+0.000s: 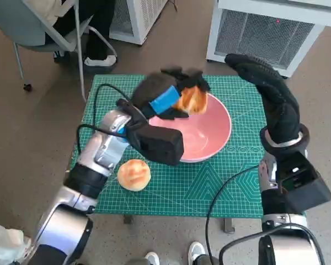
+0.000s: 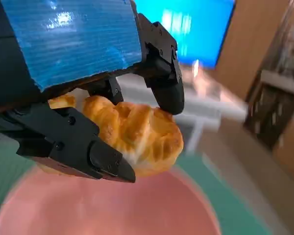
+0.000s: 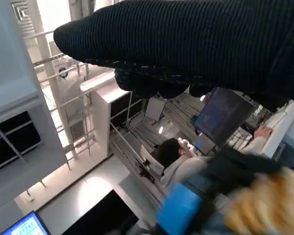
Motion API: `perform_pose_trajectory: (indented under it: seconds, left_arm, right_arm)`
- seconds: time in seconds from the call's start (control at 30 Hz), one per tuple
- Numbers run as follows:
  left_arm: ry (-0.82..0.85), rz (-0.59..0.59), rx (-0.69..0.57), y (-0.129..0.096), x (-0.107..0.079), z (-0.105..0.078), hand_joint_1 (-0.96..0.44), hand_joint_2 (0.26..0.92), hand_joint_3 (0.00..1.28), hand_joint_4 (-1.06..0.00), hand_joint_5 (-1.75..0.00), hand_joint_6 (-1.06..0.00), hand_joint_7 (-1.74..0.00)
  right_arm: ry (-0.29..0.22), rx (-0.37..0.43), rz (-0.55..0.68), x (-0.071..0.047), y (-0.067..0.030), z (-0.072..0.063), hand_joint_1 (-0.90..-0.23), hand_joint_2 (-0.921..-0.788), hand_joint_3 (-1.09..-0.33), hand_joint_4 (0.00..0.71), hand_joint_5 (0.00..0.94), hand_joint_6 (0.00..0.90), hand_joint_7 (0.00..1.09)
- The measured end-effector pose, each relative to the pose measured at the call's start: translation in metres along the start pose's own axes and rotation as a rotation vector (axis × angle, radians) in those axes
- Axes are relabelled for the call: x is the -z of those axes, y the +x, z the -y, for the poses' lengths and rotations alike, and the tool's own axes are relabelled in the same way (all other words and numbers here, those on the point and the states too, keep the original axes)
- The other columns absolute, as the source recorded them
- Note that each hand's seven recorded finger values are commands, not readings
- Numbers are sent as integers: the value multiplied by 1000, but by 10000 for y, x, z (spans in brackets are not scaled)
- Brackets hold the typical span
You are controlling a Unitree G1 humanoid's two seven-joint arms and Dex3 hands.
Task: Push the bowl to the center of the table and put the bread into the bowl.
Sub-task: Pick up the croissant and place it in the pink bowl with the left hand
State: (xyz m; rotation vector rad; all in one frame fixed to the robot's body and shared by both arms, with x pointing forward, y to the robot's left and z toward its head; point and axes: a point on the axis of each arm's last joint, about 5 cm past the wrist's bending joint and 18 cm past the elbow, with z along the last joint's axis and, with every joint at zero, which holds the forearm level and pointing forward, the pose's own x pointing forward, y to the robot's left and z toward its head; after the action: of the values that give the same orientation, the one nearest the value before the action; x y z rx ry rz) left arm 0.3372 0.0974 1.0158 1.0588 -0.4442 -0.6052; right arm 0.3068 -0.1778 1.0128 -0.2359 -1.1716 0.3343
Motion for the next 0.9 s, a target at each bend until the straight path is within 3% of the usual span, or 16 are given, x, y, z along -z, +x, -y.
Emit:
perform_pose_trajectory:
  seconds: [0.03, 0.1, 0.13, 0.23, 0.4, 0.63, 0.77, 0.9]
  left_arm:
    - [-3, -9, 33, 4, 13, 10, -80, 913, 203, -416, -676, -306, -860]
    - [-10, -35, 122, 11, 42, 33, -149, 917, 164, -312, -346, -244, -533]
    - [-13, -48, 161, 13, 53, 40, -191, 919, 131, -238, -221, -212, -391]
    - [-29, -104, 293, 16, 80, 45, -266, 919, 75, -134, -72, -176, -206]
    - [-54, -153, 400, -5, 87, -35, -352, 920, 33, -58, -12, -164, -102]
    - [-52, -17, 272, -120, 58, -225, -386, 921, 31, -36, -5, -166, -75]
    - [-65, 89, 159, -271, 100, -261, -374, 921, 33, -94, -14, -215, -80]
    - [-93, 157, 56, -469, 163, -270, -355, 920, 26, -234, -25, -325, -90]
  right_arm:
    - [-1, 1, 1, -4, -2, 2, -564, -921, -770, 283, 2, 150, 366]
    - [-3, 5, 1, -12, -9, 7, -561, -921, -771, 285, 3, 150, 368]
    - [-4, 7, 1, -16, -13, 8, -559, -921, -772, 286, 3, 150, 369]
    - [-10, 14, -1, -25, -31, 14, -559, -921, -773, 287, 4, 150, 374]
    - [-35, 12, -3, -41, -39, 26, -564, -921, -776, 288, 4, 154, 384]
    - [-41, 36, -1, -47, -44, 38, -565, -921, -778, 288, 3, 151, 396]
    - [-42, 41, 2, -53, -45, 38, -566, -921, -778, 288, 2, 148, 402]
    - [-43, 46, 3, -57, -55, 38, -569, -921, -777, 288, 2, 144, 409]
